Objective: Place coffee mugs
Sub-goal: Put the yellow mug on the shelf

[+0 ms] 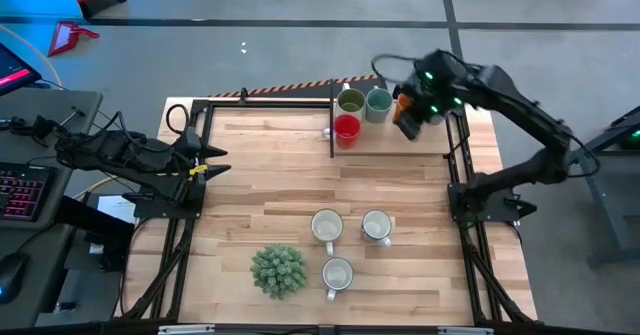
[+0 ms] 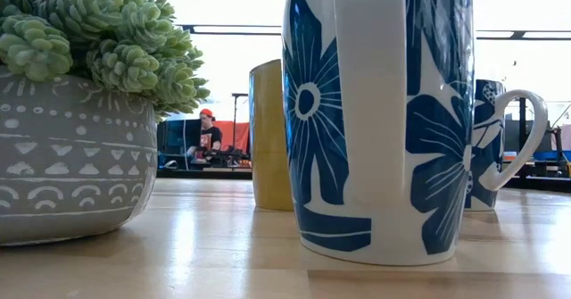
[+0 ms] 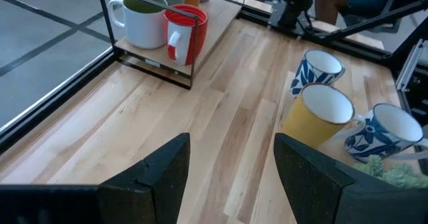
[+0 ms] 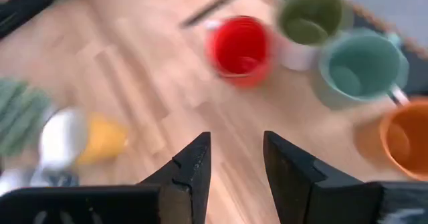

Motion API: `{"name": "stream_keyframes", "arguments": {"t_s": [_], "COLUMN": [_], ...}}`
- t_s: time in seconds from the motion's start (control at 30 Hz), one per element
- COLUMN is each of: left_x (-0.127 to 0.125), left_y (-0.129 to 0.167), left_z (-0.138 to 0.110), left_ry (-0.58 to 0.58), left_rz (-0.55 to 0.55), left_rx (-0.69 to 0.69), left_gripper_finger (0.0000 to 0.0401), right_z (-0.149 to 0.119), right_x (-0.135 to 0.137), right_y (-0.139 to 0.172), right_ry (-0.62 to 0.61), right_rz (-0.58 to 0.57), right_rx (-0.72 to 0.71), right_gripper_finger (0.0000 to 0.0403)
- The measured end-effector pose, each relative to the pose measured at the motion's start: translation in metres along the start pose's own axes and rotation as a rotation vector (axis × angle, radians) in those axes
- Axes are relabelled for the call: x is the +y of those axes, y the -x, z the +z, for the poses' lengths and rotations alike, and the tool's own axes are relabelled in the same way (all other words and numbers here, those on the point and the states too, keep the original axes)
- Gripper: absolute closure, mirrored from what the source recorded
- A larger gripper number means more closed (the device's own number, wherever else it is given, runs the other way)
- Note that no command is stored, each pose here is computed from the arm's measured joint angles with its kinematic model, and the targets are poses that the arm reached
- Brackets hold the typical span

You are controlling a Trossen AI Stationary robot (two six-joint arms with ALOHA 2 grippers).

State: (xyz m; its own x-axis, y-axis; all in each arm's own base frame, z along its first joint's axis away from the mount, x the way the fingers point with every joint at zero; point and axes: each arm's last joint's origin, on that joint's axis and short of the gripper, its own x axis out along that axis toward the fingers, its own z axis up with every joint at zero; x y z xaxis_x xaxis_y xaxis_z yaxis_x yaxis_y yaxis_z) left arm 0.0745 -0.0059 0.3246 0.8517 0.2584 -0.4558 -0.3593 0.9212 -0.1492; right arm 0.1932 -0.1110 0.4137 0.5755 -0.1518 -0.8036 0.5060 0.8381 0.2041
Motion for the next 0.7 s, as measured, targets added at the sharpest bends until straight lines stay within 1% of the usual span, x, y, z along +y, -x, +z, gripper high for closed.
{"name": "stream_keyframes", "arguments": {"t_s": [0.03,0.1,0.23,0.3,0.4,0.5,0.57,0.7], "left_x": [0.000,0.000,-0.005,-0.012,-0.025,-0.037,-0.043,-0.055], "left_y": [0.000,0.000,-0.004,-0.010,-0.023,-0.036,-0.048,-0.078], "left_z": [0.000,0.000,0.004,0.010,0.022,0.038,0.046,0.058], "left_ry": [0.009,0.034,0.083,0.095,0.076,0.062,0.057,0.044], "left_rz": [-0.003,-0.006,-0.026,-0.065,-0.099,-0.098,-0.098,-0.090], "left_rx": [0.000,0.002,-0.004,-0.028,-0.087,-0.135,-0.110,-0.024], "left_gripper_finger": [0.0196,0.0196,0.0196,0.0196,0.0196,0.0196,0.0196,0.0196], "right_z": [-0.007,-0.020,-0.050,-0.063,-0.081,-0.095,-0.102,-0.112], "right_x": [0.008,0.019,0.029,0.032,0.035,0.035,0.036,0.036], "right_y": [0.008,0.024,0.052,0.058,0.059,0.054,0.049,0.040], "right_ry": [0.048,0.082,0.067,0.060,0.070,0.076,0.098,0.131], "right_rz": [0.022,0.061,0.095,0.147,0.230,0.293,0.322,0.343], "right_rx": [-0.016,-0.055,-0.200,-0.288,-0.382,-0.439,-0.457,-0.450], "right_gripper_finger": [0.0288,0.0288,0.0289,0.0289,0.0289,0.0289,0.0289,0.0289]}}
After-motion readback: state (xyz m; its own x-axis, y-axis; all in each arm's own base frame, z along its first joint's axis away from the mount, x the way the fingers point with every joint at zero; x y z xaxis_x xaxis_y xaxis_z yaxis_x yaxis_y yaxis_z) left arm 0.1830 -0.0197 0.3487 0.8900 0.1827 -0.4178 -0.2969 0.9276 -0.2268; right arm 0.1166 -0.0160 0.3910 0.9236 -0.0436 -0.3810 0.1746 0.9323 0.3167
